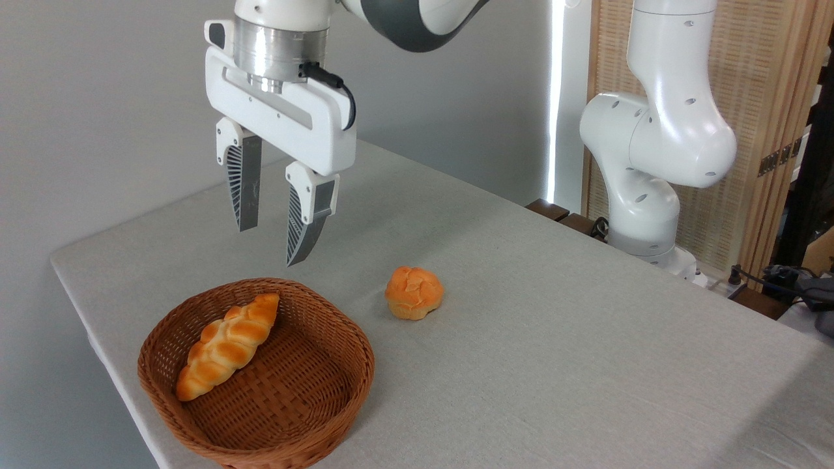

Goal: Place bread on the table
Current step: 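Move the open gripper down over the braided roll in the basket, then lower the gripper fingers around the braided roll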

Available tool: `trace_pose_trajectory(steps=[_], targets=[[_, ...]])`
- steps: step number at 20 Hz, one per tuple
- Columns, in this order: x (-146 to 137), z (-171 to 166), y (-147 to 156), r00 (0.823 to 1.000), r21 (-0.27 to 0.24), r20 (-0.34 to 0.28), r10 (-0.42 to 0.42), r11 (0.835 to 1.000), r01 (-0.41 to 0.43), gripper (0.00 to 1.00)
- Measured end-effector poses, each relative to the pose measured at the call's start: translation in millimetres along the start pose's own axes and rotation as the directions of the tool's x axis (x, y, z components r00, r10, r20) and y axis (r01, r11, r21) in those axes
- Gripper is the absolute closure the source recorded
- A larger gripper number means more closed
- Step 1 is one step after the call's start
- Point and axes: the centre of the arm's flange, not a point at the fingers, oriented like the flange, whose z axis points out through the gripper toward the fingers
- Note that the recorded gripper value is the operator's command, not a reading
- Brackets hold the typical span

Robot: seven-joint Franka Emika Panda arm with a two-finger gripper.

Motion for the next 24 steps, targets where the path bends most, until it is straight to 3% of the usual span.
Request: trace_pose_trajectory(steps=[7,10,14,19,24], targets=[[14.9,41.9,23.2,0.999,-0.044,0.051,0.009,0.999,-0.006,0.0],[21.5,52.7,22.7,1.0,-0.032,0.028,0.0,0.999,0.001,0.0],[25.8,76.8,16.7,0.997,-0.047,0.014,-0.073,0.996,0.073,0.0],[29.4,105.8,9.0,0.978,-0.044,0.014,-0.21,0.977,0.21,0.0],[36.7,131.1,18.9,0.977,-0.054,0.019,-0.212,0.976,0.213,0.0]])
